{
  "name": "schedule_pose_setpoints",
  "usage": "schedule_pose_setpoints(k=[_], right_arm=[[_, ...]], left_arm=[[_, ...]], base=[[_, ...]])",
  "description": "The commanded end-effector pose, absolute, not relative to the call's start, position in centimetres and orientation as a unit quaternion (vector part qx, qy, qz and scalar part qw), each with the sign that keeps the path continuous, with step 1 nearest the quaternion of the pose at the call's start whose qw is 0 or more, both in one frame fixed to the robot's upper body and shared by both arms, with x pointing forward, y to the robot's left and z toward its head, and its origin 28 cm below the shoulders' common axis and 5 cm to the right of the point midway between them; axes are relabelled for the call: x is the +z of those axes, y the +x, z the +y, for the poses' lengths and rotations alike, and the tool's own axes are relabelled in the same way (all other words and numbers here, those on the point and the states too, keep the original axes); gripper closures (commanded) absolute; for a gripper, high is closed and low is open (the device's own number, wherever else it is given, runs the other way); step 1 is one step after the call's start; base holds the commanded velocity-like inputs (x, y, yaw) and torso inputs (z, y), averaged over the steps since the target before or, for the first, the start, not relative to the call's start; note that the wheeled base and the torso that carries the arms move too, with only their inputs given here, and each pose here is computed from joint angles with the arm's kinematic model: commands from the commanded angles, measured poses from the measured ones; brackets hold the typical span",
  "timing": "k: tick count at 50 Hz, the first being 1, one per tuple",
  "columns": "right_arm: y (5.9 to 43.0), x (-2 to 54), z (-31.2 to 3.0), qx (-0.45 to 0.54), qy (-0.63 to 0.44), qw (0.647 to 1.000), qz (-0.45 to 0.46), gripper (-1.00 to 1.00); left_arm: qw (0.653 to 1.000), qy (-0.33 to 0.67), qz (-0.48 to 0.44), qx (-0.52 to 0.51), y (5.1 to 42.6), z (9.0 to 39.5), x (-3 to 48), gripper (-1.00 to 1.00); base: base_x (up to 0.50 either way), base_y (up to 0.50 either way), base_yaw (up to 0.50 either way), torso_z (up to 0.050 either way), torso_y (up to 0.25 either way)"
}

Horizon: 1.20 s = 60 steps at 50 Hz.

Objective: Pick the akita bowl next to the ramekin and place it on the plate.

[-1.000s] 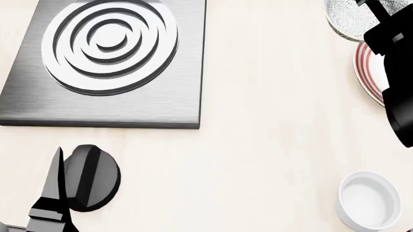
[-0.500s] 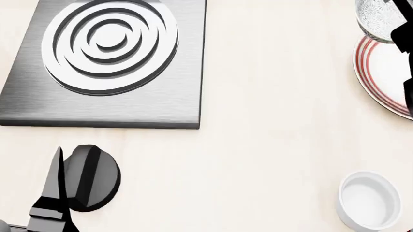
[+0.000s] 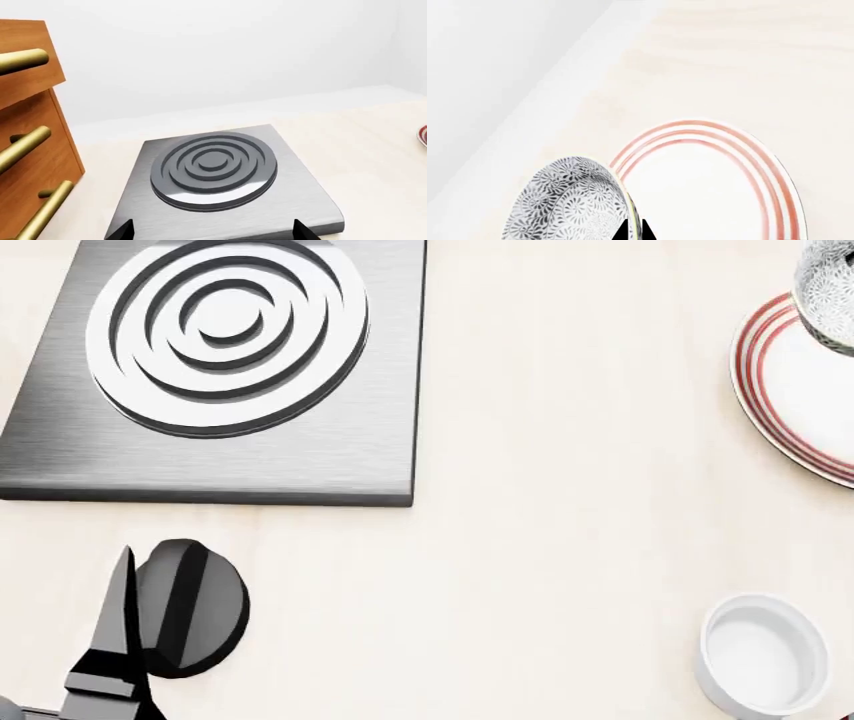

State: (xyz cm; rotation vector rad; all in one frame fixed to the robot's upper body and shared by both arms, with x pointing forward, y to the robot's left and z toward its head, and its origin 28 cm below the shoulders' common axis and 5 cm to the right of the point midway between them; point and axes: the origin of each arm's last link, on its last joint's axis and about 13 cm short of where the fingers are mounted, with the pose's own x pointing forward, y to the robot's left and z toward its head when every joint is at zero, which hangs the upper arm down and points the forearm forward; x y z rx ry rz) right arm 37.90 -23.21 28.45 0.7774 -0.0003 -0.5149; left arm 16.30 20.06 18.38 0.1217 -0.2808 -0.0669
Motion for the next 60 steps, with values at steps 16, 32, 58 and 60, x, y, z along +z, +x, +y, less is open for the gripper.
schedule_pose_setpoints(k=[16, 32, 58, 60], right_arm=[[39.5, 28.2, -24.2, -0.273, 0.386, 0.881, 0.000, 1.00], [41.1, 29.2, -24.0, -0.278, 0.376, 0.884, 0.004, 1.00], [41.7, 28.3, -23.0, -0.283, 0.379, 0.881, 0.010, 1.00], [41.8, 28.4, -23.0, -0.282, 0.377, 0.882, 0.010, 1.00]], left_arm=[[0.986, 0.053, -0.149, -0.047, 16.3, 19.7, 18.7, -1.00], [0.986, 0.054, -0.149, -0.050, 16.3, 19.6, 18.6, -1.00], [0.987, 0.055, -0.148, -0.040, 16.3, 20.1, 18.5, -1.00], [0.987, 0.056, -0.148, -0.039, 16.4, 20.1, 18.6, -1.00]], base=[[0.00, 0.00, 0.00, 0.001, 0.001], [0.00, 0.00, 0.00, 0.000, 0.001], [0.00, 0.00, 0.00, 0.000, 0.000], [0.00, 0.00, 0.00, 0.000, 0.000]])
